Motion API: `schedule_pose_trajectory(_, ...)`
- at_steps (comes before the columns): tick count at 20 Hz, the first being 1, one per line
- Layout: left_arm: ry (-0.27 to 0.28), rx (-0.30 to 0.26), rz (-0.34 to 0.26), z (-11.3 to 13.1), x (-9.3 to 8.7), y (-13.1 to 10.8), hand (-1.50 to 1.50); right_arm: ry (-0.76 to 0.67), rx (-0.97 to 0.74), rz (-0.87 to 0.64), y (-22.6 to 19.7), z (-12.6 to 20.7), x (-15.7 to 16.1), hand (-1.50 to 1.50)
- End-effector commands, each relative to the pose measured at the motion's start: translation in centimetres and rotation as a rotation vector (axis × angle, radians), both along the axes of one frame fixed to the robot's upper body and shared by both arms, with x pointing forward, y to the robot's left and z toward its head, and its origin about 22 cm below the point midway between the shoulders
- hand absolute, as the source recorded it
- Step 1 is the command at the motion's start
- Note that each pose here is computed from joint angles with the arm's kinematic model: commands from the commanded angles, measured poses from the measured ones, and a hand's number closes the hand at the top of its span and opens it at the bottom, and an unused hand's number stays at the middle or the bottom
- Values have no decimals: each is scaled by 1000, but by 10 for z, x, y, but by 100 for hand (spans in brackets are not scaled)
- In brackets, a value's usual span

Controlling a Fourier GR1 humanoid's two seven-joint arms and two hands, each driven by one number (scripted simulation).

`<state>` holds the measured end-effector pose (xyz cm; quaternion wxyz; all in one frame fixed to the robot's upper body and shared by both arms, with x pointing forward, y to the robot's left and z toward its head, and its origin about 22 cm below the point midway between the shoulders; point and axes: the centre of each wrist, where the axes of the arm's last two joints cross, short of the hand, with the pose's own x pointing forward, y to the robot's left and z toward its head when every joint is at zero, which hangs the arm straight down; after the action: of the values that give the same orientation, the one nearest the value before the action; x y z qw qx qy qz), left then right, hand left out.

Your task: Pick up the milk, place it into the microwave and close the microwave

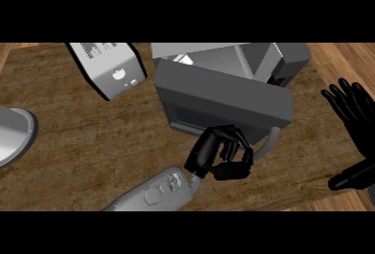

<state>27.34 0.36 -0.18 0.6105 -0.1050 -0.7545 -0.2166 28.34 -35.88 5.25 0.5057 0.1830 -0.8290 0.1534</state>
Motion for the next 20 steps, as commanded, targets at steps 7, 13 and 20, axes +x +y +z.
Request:
schedule_pose_trajectory(7, 14, -56, 174, 36, 50, -4, 150, -40, 36, 118, 7, 28, 9, -150)
schedule_pose_trajectory(13, 13, -204, 248, 58, 70, 1, 150, -51, 58, 158, 10, 40, 11, -150)
schedule_pose_trajectory(20, -9, -252, 278, 61, 81, 5, 150, -68, 49, 186, 5, 56, 14, -150)
